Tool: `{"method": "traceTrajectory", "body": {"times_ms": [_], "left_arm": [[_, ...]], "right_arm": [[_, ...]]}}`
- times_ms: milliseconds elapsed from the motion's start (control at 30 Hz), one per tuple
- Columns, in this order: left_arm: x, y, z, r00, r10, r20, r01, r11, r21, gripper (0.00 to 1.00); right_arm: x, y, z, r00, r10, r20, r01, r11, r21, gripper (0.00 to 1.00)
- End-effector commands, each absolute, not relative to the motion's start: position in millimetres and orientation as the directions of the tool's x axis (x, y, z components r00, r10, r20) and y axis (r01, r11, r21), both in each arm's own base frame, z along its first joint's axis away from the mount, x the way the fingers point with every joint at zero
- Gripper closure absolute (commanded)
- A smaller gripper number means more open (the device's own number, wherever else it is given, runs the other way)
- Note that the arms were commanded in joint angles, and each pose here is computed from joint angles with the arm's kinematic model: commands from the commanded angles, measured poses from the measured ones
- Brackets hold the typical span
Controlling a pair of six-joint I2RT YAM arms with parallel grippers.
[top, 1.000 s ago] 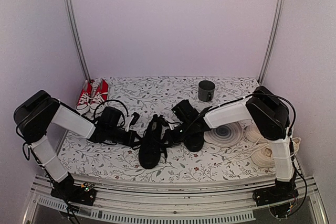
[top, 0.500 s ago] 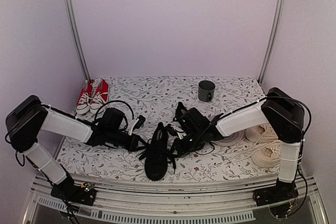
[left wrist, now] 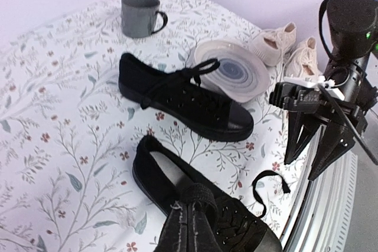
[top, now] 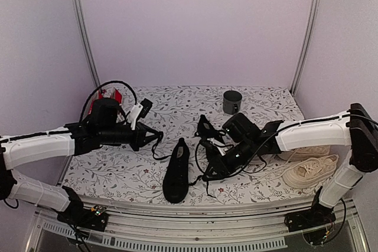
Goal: Tie the shoes
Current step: Pass from the left arm to the right
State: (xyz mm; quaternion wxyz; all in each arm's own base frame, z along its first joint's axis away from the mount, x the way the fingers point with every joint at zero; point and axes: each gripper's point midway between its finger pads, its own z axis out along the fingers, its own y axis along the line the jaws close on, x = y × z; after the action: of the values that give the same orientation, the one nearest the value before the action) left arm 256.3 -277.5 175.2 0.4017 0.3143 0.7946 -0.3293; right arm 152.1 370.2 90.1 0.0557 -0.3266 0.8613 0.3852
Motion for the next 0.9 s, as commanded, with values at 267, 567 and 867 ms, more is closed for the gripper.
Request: {"method": "traceTrajectory", "body": {"times_ms": [267,567,867], "left_arm": [[243,-274,282,-0.074,0.116,-0.990,0.852,0.523,-0.002,1.00],[244,-277,288,-0.058,0.093,-0.994,0.857,0.515,-0.002,1.00],[257,-257,264,-0.144,0.109,-0.984,0.782,0.622,-0.045,1.00]], "right_arm": [[222,480,200,-0.245,-0.311,-0.918,-0.961,0.203,0.187,0.43],[233,522,173,-0.130,-0.275,-0.953,-0.990,0.092,0.108,0.49],[242,506,167,-0.205,-0.282,-0.937,-0.968,0.203,0.151,0.99]]}}
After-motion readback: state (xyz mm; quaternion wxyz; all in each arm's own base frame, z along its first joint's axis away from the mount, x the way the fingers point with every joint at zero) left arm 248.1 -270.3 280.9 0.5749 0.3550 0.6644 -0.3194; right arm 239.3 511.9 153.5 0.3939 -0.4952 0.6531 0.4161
